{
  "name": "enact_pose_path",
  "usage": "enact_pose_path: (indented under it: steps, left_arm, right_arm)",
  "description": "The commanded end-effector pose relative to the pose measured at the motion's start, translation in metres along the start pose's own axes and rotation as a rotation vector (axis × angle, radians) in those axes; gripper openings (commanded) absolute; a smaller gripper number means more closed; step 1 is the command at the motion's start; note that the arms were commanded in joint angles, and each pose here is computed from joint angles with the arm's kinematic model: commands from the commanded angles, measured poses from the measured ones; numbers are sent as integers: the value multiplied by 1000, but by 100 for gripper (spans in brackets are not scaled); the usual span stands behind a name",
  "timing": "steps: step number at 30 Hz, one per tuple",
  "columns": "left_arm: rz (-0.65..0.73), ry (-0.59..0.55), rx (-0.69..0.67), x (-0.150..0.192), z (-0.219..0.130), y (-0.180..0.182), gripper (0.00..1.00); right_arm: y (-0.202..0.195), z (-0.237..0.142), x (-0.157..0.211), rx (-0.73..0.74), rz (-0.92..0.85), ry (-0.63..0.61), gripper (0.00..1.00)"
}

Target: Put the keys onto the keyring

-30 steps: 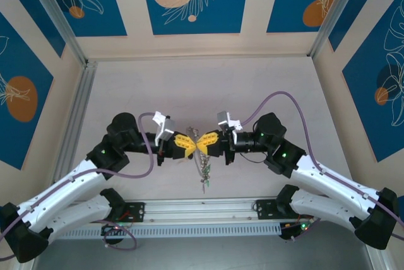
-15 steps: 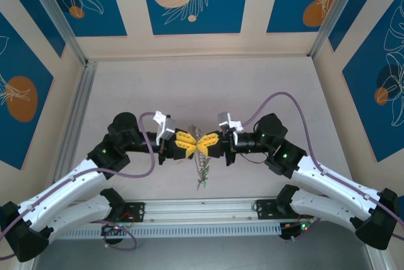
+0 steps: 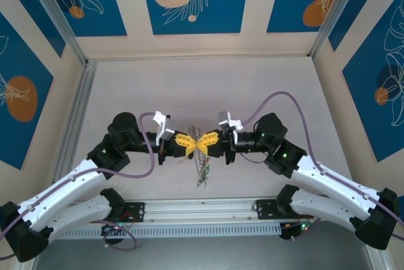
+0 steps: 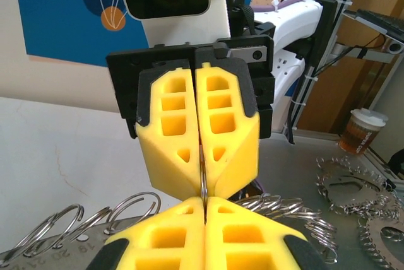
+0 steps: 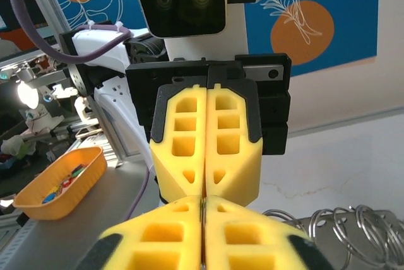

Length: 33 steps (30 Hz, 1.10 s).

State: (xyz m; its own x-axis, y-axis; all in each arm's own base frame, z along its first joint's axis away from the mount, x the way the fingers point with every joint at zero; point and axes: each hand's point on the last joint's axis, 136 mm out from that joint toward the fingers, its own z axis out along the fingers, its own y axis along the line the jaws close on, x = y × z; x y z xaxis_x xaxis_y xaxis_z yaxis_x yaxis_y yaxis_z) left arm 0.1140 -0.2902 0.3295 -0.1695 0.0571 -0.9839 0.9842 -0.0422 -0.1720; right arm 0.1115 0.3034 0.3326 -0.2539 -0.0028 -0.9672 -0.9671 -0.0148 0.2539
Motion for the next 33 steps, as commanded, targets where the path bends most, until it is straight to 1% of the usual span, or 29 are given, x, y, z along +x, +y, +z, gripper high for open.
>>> enact_pose_path:
  steps: [1,2,3,4,5,6,9,15,20,28,33]
  left_arm:
    - [37,25,-35,-5,0,2,0]
    - [33,47,-48,-2,0,4,0]
    - [35,61,-56,-1,-1,5,0]
    - [31,83,-66,1,-1,6,0]
    - [28,105,-75,3,-1,8,0]
    - [23,125,-86,5,-2,10,0]
    - [9,198,-119,10,-3,15,0]
    - [-51,385,-172,20,-12,22,0]
    - [-123,564,-239,33,-24,30,0]
    - [-241,745,-276,56,-30,37,0]
    - [-297,864,-310,72,-35,43,0]
  right_arm:
    - [4,-6,-11,47,-17,9,26]
    - [1,-10,-10,83,-13,20,34]
    - [-2,-13,-8,112,-8,36,39]
    - [-5,-17,-7,147,-7,54,47]
    - [-8,-21,-5,181,-6,74,50]
    - [-9,-25,-4,206,-7,89,51]
    - [-22,-37,1,319,1,152,50]
    - [-34,-48,17,404,0,253,44]
    - [-35,-45,29,383,-23,270,40]
    - [-33,-37,35,324,-85,230,36]
    - [-33,-31,44,283,-109,209,35]
